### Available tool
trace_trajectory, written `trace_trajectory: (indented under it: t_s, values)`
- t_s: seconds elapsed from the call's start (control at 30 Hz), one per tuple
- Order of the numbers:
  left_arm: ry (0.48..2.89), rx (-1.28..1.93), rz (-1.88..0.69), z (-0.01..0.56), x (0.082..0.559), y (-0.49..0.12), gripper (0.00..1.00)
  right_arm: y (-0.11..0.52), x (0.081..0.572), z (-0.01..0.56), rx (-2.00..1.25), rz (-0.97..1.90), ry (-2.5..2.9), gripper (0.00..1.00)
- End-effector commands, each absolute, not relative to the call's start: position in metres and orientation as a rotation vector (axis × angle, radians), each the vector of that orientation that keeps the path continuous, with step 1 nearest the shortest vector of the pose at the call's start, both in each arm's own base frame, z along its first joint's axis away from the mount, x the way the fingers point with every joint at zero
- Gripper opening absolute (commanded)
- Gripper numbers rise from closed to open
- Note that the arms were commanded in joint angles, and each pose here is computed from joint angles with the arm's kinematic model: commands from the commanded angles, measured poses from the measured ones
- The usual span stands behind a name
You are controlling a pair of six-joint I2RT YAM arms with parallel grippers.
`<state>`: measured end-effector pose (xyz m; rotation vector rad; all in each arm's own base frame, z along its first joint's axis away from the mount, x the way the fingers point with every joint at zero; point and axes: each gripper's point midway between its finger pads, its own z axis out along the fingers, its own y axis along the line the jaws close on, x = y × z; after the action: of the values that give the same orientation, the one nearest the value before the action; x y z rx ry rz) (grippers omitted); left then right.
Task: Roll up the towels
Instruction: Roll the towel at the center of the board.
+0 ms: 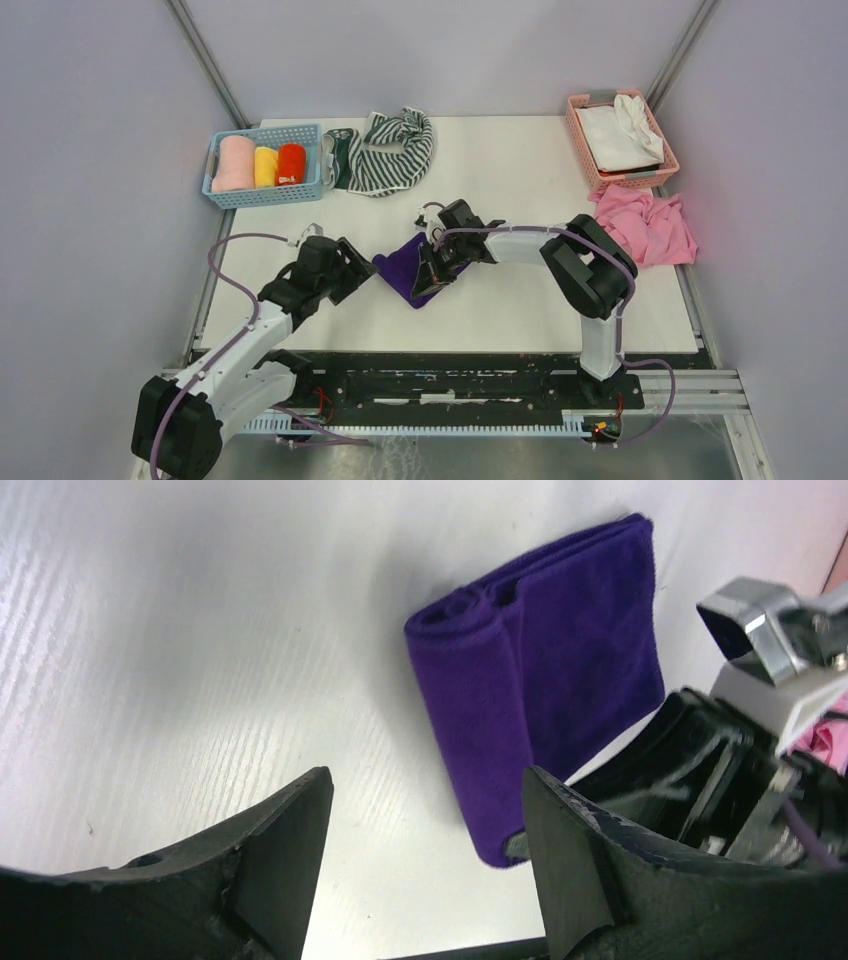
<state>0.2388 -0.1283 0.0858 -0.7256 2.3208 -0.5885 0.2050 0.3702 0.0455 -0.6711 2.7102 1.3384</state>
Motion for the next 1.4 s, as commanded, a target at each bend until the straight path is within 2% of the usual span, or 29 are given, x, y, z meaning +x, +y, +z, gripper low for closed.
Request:
trace_trajectory:
  t_s: [0.0,0.2,0.5,0.73,1.0,1.23,1.37]
  values:
    - [2.339,-0.731,-0.672,0.079,0.231,-0.138,0.77,0.385,0.205,0.063,-0.515,1.675,2.678,0.01]
    - [2.319,-0.699,-0.706,0.078,0.253,-0.150,0.77,0.378,0.215,0.050,-0.370,1.744,2.710,0.01]
    - [2.330,-0.670,-0.669,0.068,0.287,-0.161,0.70,0.370,0.223,0.036,-0.297,1.738,2.745,0.02]
    - [2.395,-0.662,-0.621,0.046,0.292,-0.165,0.69,0.362,0.224,0.036,-0.371,1.616,2.758,0.10]
    - [2.479,-0.644,-0.536,0.016,0.285,-0.169,0.67,0.341,0.233,0.060,-0.500,1.312,2.712,0.29]
    - [2.534,-0.635,-0.451,-0.002,0.283,-0.170,0.67,0.307,0.254,0.092,-0.660,0.722,2.551,0.44]
    - [2.560,-0.603,-0.414,-0.007,0.282,-0.177,0.67,0.314,0.252,0.110,-0.788,0.522,2.425,0.47]
